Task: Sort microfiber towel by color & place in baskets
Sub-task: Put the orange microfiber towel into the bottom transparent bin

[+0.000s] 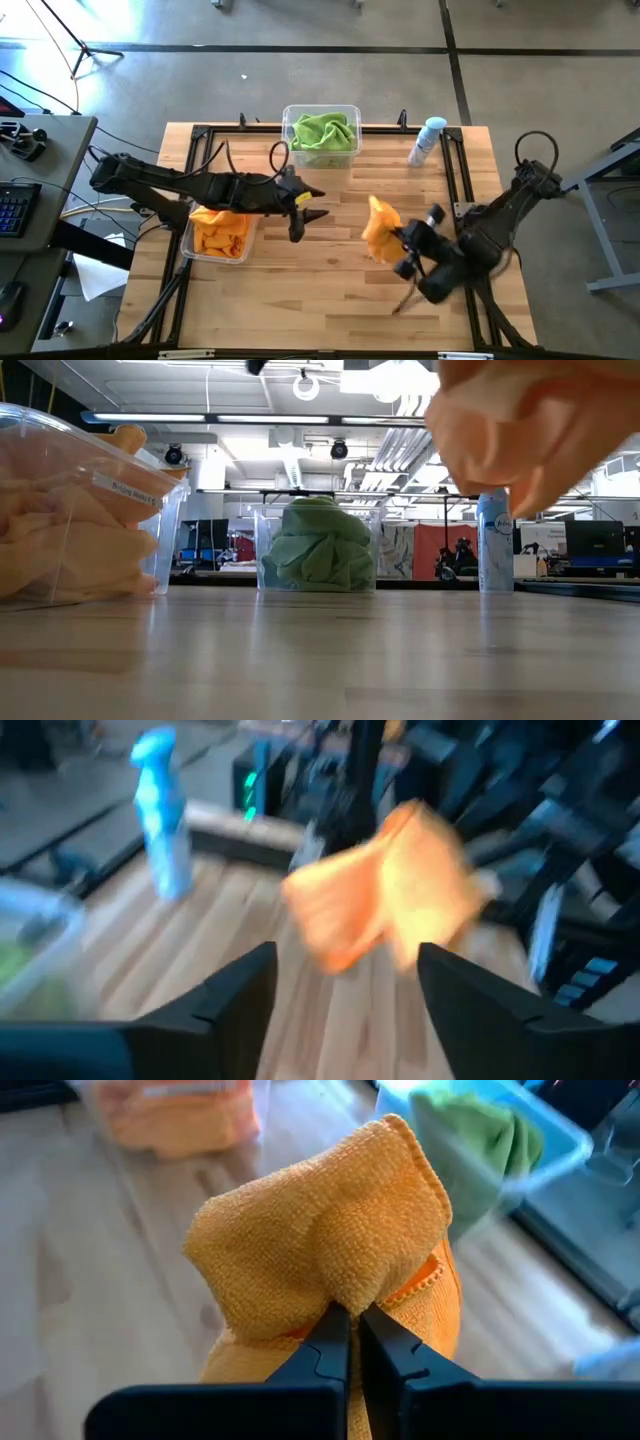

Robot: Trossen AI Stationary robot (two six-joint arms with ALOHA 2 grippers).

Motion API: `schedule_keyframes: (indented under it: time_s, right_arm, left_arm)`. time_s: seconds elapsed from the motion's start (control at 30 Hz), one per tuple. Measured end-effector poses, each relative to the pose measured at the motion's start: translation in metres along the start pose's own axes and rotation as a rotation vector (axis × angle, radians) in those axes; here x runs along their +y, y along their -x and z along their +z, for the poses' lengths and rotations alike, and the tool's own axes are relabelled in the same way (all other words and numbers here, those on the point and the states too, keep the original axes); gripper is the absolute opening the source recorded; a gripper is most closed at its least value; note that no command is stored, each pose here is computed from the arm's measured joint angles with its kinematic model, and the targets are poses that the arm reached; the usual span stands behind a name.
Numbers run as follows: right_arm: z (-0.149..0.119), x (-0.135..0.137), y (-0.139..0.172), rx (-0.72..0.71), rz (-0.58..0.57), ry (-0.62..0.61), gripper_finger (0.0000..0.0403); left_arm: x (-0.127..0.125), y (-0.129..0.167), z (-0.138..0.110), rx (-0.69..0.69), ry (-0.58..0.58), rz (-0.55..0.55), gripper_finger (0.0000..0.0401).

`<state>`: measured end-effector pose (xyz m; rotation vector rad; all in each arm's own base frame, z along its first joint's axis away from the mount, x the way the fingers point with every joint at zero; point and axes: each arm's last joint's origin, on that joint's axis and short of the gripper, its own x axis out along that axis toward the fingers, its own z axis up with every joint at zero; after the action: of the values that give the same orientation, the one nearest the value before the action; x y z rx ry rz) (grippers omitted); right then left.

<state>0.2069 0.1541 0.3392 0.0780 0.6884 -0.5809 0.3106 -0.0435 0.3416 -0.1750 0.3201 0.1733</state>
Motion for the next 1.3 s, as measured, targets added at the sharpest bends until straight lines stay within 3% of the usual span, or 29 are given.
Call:
schedule_keyframes:
  time_s: [0.13, 0.27, 0.37, 0.53, 0.97, 1.13, 1.3]
  right_arm:
    - [0.028, -0.001, -0.022, -0.069, -0.007, 0.062, 0.0001]
    - [0.055, -0.003, -0.041, -0.15, -0.012, 0.123, 0.0001]
    - [0.073, -0.006, -0.052, -0.213, -0.007, 0.153, 0.0001]
    - [0.101, -0.008, -0.062, -0.309, 0.125, 0.185, 0.0001]
    - [0.12, -0.012, -0.066, -0.419, 0.164, 0.233, 0.0]
    - [0.12, -0.013, -0.066, -0.422, 0.143, 0.238, 0.0]
    - [0.119, -0.013, -0.066, -0.414, 0.159, 0.22, 0.001]
  left_arm:
    - [-0.001, -0.007, 0.012, -0.122, -0.021, -0.083, 0.0261]
    - [0.0, -0.01, 0.018, -0.176, -0.023, -0.164, 0.027]
    - [0.002, -0.013, 0.018, -0.18, -0.022, -0.164, 0.027]
    - [0.007, -0.017, 0.02, -0.205, -0.064, -0.147, 0.027]
    - [0.022, -0.024, 0.015, -0.139, -0.066, -0.082, 0.0268]
    - [0.023, -0.024, 0.011, -0.101, -0.074, -0.071, 0.0234]
    - [0.025, -0.024, 0.011, -0.1, -0.073, -0.003, 0.0139]
